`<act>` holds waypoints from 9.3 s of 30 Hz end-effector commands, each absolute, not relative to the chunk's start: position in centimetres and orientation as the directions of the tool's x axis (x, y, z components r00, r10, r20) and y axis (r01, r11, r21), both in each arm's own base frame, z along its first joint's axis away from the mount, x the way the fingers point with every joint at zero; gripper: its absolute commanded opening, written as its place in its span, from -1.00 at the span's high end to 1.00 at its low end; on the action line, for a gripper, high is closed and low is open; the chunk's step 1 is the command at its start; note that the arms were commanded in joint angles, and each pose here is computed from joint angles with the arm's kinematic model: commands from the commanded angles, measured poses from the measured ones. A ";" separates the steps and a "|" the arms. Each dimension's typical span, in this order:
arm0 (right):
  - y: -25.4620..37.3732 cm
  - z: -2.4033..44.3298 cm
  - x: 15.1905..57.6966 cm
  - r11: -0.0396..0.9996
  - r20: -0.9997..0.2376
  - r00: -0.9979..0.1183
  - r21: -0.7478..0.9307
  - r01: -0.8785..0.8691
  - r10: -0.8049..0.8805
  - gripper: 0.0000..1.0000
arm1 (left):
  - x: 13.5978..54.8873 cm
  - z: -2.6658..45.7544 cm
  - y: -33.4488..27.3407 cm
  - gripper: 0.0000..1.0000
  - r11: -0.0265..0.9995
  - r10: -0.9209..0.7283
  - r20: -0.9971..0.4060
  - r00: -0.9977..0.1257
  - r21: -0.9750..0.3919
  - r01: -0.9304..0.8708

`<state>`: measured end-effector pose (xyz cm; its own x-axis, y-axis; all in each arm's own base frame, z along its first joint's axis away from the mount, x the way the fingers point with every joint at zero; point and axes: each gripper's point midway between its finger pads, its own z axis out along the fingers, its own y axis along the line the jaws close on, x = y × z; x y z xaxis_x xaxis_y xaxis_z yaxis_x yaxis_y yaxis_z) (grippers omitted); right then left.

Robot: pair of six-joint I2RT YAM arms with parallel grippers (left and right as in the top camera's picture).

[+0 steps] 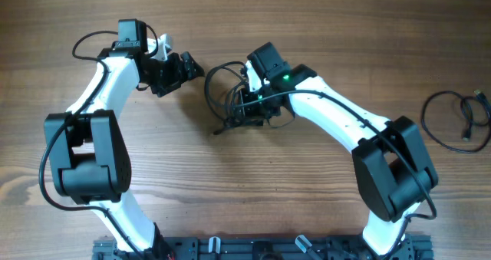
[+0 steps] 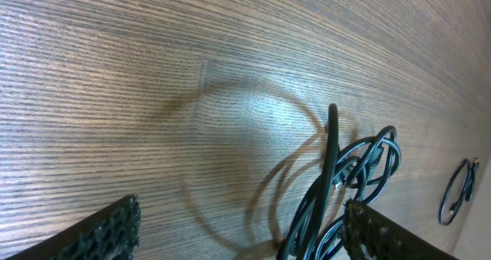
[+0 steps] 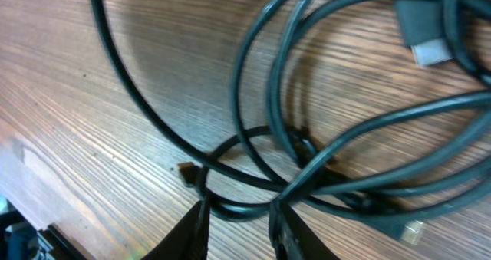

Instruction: Untangle cables

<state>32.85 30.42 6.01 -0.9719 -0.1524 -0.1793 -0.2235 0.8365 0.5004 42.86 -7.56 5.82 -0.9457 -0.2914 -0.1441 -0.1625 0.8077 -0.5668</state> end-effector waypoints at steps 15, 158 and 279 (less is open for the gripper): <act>32.0 3.6 31.1 0.881 -0.236 -0.964 0.422 -0.216 -0.123 0.44 | 42.5 5.1 -7.6 -0.54 0.807 -0.292 -0.123 -0.948 -0.564 -0.176; 27.7 4.0 41.2 0.758 -0.231 -0.945 0.652 0.028 0.233 0.23 | 40.1 4.4 -14.6 0.58 0.871 0.051 -0.213 -0.976 -0.469 0.148; 29.0 7.3 38.2 0.723 -0.291 -0.956 0.665 -0.185 0.024 0.20 | 38.6 -0.9 -15.2 0.80 0.891 -0.031 -0.036 -0.999 -0.454 -0.011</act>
